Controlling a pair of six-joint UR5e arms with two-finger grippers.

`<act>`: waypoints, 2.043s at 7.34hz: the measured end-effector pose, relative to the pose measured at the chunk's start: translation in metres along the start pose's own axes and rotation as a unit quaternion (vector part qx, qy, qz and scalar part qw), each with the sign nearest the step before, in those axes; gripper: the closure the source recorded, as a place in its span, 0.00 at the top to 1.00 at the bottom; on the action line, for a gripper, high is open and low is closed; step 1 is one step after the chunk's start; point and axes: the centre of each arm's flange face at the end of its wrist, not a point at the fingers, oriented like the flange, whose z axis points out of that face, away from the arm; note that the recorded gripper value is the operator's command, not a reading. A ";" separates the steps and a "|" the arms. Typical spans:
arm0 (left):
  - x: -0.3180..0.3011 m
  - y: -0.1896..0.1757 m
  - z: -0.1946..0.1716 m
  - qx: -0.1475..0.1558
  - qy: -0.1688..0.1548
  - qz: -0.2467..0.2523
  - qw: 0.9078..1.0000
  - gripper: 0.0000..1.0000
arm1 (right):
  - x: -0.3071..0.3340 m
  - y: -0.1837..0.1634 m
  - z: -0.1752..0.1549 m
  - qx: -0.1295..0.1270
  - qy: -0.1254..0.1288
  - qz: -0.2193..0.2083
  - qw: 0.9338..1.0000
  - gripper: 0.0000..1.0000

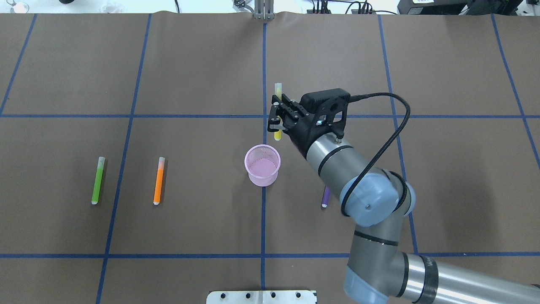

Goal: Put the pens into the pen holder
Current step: 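Lower the yellow pen into the pink cup and open the right gripper, then raise the right gripper away while the left gripper reaches the green pen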

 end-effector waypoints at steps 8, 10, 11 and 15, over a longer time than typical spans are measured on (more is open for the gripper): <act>-0.003 0.003 0.004 -0.003 0.000 -0.004 1.000 1.00 | -0.038 0.060 -0.011 0.005 0.037 -0.038 0.999 0.98; 0.005 -0.008 0.004 0.002 0.004 -0.033 0.999 1.00 | -0.030 0.030 0.003 -0.023 0.024 -0.035 0.999 0.98; 0.019 -0.020 0.011 0.005 0.013 -0.048 0.999 1.00 | -0.016 0.007 0.017 -0.055 0.027 -0.039 0.997 0.98; 0.131 -0.074 0.075 -0.012 0.084 -0.131 0.988 1.00 | 0.092 -0.095 0.068 -0.231 0.086 -0.005 0.969 0.99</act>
